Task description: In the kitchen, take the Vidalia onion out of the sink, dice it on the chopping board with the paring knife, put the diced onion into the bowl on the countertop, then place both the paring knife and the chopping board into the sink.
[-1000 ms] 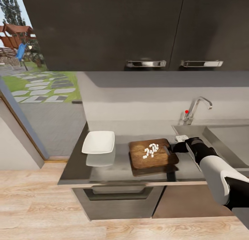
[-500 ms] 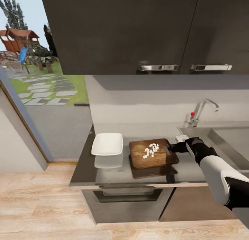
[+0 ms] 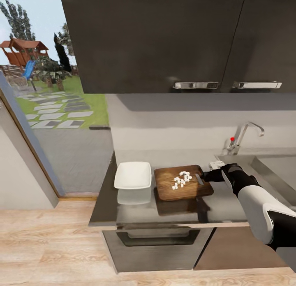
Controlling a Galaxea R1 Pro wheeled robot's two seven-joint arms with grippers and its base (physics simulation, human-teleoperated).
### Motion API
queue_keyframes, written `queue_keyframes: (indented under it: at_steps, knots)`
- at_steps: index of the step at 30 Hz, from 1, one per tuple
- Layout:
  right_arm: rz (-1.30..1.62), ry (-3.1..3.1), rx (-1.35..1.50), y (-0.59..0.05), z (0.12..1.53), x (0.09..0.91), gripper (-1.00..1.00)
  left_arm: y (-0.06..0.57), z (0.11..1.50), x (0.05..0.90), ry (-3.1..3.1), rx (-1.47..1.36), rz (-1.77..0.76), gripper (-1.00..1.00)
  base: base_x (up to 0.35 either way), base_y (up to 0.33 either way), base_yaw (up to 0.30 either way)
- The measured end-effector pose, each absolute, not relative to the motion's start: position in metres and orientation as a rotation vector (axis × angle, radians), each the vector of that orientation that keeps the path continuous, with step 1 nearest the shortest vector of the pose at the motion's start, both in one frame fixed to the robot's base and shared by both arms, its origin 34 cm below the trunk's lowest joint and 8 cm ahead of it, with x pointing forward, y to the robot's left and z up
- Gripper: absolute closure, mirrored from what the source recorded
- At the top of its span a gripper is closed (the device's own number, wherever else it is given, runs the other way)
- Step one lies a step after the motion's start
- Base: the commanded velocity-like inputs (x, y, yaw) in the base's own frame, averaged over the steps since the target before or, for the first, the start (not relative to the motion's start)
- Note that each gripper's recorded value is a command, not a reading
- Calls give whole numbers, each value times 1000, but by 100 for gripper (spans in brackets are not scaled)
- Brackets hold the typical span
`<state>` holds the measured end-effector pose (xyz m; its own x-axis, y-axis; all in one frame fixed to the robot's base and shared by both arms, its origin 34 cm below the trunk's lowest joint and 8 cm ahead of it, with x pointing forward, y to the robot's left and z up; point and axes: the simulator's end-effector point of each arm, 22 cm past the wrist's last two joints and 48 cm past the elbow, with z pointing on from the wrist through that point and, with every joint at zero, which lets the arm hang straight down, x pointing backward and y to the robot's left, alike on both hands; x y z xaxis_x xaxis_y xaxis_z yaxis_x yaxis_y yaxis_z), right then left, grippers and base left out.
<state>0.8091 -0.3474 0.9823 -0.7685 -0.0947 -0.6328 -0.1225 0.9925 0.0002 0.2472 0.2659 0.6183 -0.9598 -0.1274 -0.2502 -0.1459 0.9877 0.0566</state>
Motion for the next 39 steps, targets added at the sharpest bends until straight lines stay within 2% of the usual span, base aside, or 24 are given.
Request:
queue_keyframes:
  at_steps: [10, 39]
  knots:
    - [51, 2436, -148, -349, 994, 810, 100, 265, 620, 253, 2869, -201, 104, -100, 138, 206, 0]
    - [47, 2390, -148, -348, 1026, 810, 100, 265, 627, 270, 2824, -201, 98, -100, 4, 4, 0]
